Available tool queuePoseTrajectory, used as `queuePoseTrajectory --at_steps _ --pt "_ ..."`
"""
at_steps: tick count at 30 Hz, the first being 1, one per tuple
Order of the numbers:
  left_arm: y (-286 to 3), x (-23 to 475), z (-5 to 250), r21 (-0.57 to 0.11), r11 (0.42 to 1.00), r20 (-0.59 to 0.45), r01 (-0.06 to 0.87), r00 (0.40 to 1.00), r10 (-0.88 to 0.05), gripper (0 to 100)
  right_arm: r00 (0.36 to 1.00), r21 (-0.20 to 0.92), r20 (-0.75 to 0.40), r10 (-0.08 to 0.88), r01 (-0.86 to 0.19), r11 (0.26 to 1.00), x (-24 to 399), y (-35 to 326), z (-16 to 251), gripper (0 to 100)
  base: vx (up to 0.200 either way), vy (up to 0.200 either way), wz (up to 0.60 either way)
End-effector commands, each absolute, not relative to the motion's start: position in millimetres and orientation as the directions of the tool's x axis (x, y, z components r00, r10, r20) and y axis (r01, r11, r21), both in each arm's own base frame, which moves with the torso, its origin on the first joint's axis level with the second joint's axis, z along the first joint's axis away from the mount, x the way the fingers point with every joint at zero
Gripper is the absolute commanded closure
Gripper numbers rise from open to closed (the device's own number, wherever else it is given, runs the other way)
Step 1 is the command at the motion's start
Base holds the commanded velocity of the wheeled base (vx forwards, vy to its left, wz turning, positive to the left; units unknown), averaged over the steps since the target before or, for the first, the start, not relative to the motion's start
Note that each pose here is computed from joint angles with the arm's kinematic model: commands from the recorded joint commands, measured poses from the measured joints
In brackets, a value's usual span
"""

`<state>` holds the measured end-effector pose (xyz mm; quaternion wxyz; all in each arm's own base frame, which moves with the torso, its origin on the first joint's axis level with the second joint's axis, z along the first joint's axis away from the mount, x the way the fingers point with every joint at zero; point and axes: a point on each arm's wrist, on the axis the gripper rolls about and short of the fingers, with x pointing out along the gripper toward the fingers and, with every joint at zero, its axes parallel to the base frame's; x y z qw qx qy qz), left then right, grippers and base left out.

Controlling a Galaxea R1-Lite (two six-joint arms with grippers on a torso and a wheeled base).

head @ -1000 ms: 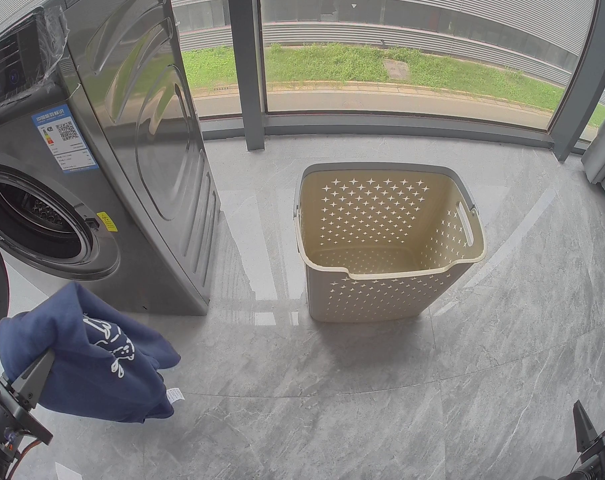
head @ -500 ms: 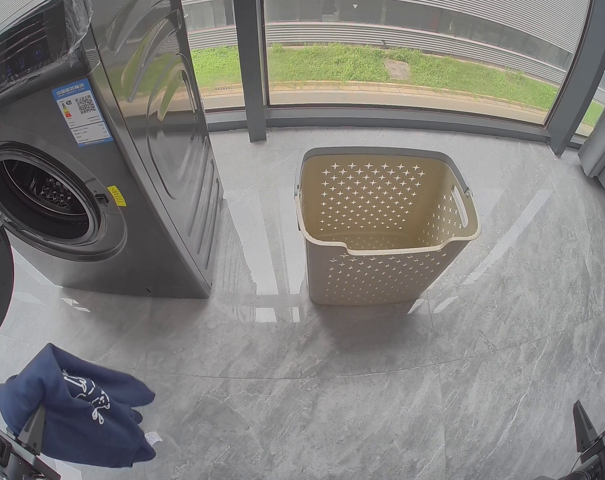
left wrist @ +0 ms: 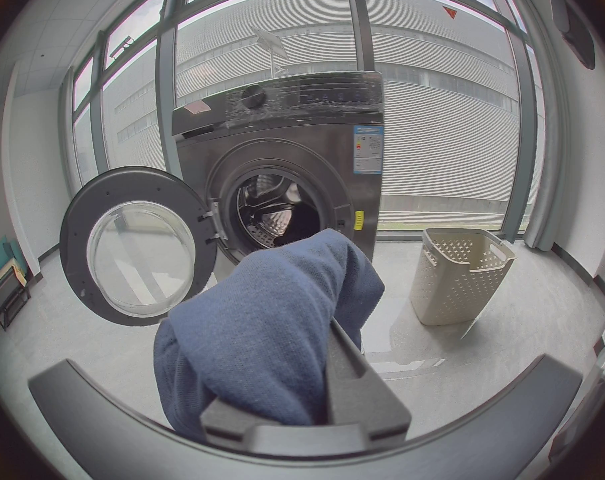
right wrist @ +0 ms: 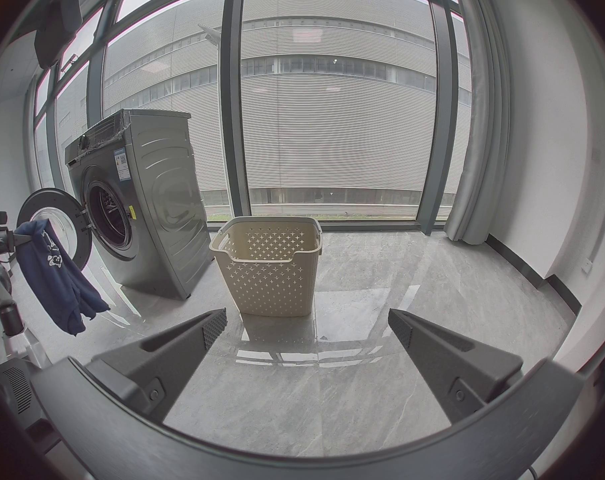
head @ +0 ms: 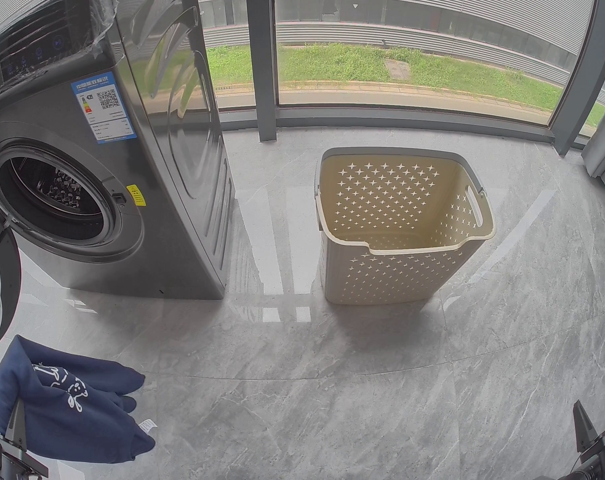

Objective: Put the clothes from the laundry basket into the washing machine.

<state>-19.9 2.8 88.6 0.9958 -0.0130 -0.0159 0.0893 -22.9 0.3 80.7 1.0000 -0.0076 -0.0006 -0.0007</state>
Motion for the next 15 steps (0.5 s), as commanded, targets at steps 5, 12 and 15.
queuePoseTrajectory --at_steps 5,12,15 --pt "3.9 -19.7 82.3 0.007 0.977 0.011 -0.212 0.977 0.212 100 1.000 -0.015 0.000 0.002 -0.002 1.000 -22.8 0.3 75.5 0 0.000 0.000 0.00" --pt "0.1 -22.8 75.0 -0.002 1.000 -0.005 0.006 1.000 -0.006 100 1.000 -0.015 0.000 -0.002 0.002 1.000 -22.8 0.3 75.5 0 0.000 0.000 0.00" --pt "0.4 -22.8 74.7 -0.004 1.000 -0.008 -0.011 1.000 0.011 100 1.000 -0.015 0.000 0.000 0.000 1.000 -22.8 0.3 75.5 0 0.000 0.133 0.00"
